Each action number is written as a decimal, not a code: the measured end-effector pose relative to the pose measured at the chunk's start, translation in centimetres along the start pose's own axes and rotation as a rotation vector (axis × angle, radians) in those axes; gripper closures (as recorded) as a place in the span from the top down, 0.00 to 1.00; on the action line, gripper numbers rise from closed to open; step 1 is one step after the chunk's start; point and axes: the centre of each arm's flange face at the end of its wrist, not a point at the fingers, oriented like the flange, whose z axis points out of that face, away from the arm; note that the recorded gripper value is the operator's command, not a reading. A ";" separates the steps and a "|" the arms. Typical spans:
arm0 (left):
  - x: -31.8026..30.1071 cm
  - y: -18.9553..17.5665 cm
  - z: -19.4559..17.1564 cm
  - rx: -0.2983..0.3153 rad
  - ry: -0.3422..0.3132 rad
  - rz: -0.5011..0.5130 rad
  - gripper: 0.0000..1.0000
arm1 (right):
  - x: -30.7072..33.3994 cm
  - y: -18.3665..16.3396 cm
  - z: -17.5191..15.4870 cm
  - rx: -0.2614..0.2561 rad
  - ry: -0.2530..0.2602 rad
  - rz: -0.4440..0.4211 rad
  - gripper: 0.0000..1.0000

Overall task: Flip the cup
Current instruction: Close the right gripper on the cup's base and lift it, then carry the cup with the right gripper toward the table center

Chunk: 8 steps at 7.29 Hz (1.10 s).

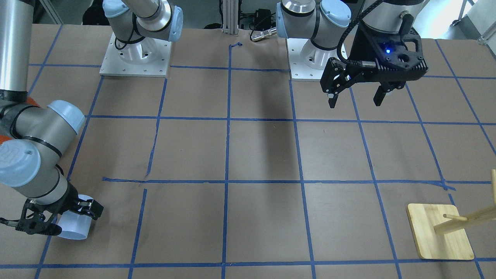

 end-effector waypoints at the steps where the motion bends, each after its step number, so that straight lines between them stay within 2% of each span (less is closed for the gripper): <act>1: 0.0 0.0 0.0 0.000 0.000 0.000 1.00 | 0.0 -0.4 0.5 0.011 0.002 -0.001 0.75; 2: 0.0 0.0 0.0 0.000 0.001 0.000 1.00 | 0.1 -0.8 0.5 0.020 0.003 -0.003 0.47; 3: 0.0 0.0 0.0 0.000 0.000 0.000 1.00 | 0.1 -1.0 0.5 0.026 0.004 -0.007 0.26; 5: 0.0 0.0 0.0 0.000 0.001 0.000 1.00 | 0.1 -1.3 -0.3 0.044 0.002 -0.040 0.24; 6: 0.0 0.0 0.0 0.000 0.001 0.000 1.00 | -0.1 -1.7 -2.0 0.078 -0.023 -0.102 0.25; 8: 0.0 0.0 0.0 0.000 0.001 0.000 1.00 | -3.4 -2.1 -6.2 0.169 -0.113 -0.325 0.26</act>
